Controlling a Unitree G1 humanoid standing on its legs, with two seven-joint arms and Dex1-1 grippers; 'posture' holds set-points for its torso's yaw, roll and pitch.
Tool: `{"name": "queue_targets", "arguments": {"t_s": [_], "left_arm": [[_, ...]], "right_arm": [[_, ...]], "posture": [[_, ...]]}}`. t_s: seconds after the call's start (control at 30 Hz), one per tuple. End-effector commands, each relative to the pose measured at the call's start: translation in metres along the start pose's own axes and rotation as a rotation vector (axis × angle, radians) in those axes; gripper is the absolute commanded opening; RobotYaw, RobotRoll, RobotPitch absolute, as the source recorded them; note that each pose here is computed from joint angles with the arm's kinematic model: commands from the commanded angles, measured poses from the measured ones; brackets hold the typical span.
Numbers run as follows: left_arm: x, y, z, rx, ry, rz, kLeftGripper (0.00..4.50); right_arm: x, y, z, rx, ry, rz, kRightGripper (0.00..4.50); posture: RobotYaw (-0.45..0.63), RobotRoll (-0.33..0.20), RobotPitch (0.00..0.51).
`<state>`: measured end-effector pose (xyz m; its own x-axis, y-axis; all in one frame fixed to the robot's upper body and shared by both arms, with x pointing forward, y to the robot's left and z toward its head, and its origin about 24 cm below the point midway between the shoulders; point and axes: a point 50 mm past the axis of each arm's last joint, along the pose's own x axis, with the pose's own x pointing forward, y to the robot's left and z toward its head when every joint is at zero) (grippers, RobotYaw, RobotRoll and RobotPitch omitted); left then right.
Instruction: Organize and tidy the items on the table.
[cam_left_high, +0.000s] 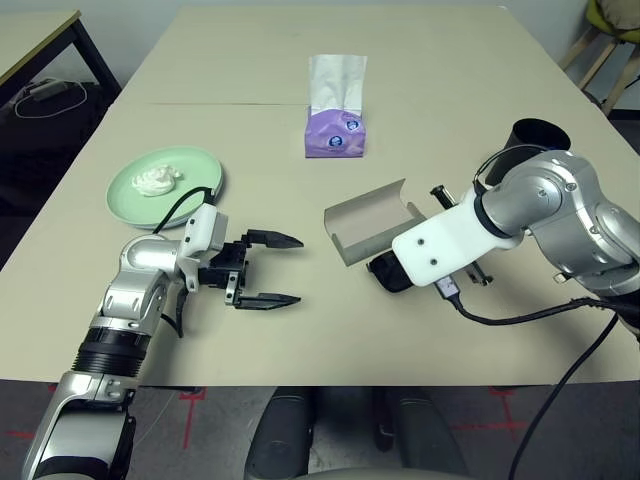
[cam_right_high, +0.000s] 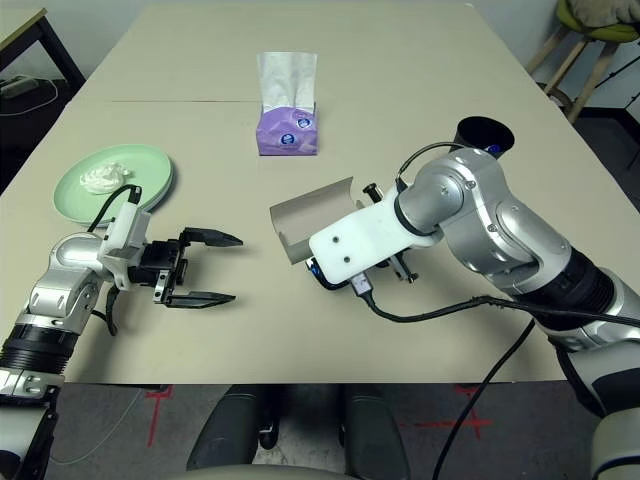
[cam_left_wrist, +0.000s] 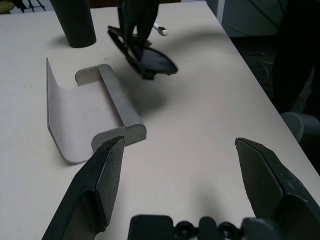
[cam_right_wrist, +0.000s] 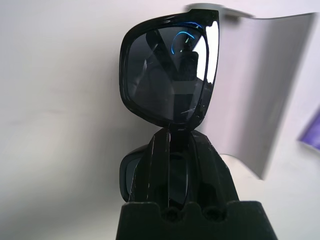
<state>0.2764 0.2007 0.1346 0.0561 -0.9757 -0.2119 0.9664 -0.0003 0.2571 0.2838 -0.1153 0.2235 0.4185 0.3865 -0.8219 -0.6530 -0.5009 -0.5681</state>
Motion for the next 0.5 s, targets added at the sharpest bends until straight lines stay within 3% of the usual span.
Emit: {"name": "queue_targets", "arguments": {"t_s": [0.03, 0.27, 0.5], "left_arm": [[0.000, -0.001, 0.000, -0.002, 0.023, -0.003, 4.50], [-0.004, -0.002, 0.000, -0.002, 0.034, 0.014, 4.50], [-0.005, 0.006, 0.004, -0.004, 0.021, 0.100, 4.50]], "right_arm": [[0.007, -0.004, -0.005, -0.020, 0.027, -0.044, 0.41], [0.026, -0.013, -0.009, -0.018, 0.054, -0.111, 0.41], [0.028, -0.023, -0.007, -0.016, 0.060, -0.153, 0.41]], "posture": [[0.12, 0.000, 0.163], [0.11, 0.000, 0.171], [0.11, 0.000, 0.171]]}}
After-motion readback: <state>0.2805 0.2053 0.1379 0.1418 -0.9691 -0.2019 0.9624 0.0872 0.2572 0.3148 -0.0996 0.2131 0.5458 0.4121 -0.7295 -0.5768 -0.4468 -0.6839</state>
